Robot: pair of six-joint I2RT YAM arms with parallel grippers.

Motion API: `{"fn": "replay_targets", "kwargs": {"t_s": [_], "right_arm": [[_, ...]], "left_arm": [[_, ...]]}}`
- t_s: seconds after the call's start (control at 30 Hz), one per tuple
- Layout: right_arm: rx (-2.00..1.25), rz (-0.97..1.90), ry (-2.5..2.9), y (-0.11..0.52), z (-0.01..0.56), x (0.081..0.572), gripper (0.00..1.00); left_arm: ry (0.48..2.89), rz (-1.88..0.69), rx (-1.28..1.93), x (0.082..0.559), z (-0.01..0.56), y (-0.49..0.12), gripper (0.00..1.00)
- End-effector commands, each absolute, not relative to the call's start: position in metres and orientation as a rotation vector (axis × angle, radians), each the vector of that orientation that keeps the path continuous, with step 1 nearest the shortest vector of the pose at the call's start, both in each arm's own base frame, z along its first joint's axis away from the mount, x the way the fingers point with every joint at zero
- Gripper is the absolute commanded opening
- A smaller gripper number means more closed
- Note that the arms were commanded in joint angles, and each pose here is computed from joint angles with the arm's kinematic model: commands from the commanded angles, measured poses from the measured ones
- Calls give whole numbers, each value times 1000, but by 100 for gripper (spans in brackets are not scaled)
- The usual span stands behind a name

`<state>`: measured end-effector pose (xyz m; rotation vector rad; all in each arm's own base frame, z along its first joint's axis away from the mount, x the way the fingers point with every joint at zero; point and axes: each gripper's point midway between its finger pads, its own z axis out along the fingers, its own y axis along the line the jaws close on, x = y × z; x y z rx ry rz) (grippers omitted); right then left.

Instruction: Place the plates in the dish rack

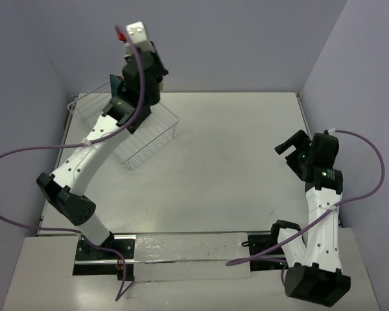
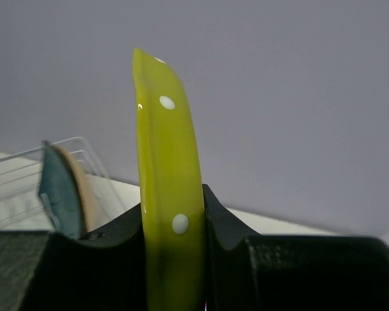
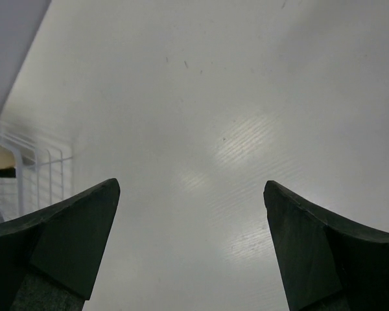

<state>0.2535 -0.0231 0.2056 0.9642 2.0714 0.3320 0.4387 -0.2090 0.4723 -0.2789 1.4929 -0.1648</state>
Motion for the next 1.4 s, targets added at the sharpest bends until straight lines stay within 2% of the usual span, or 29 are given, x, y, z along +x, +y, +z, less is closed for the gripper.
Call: {"fn": "replay_targets", "kwargs": {"t_s": [0.0,0.2,0.57,0.97,1.37], "right_arm": [[824,196,2090,-18,209,290,100],[744,203,2212,2,184,319,100],[717,103,2303,-3,158,336,100],[746,119,2363,1,142,351,100],[756,60,2382,-6,142,346,100]], "left_arm": [[1401,-202,-532,426,510,-143,0],[1456,-157,-671,452,487,-72,0],[1516,-144,-784,505,428,-10,0],[1581,-224,-778,560,368,4,0],[1629,-219,-652,585,329,2,0]]}}
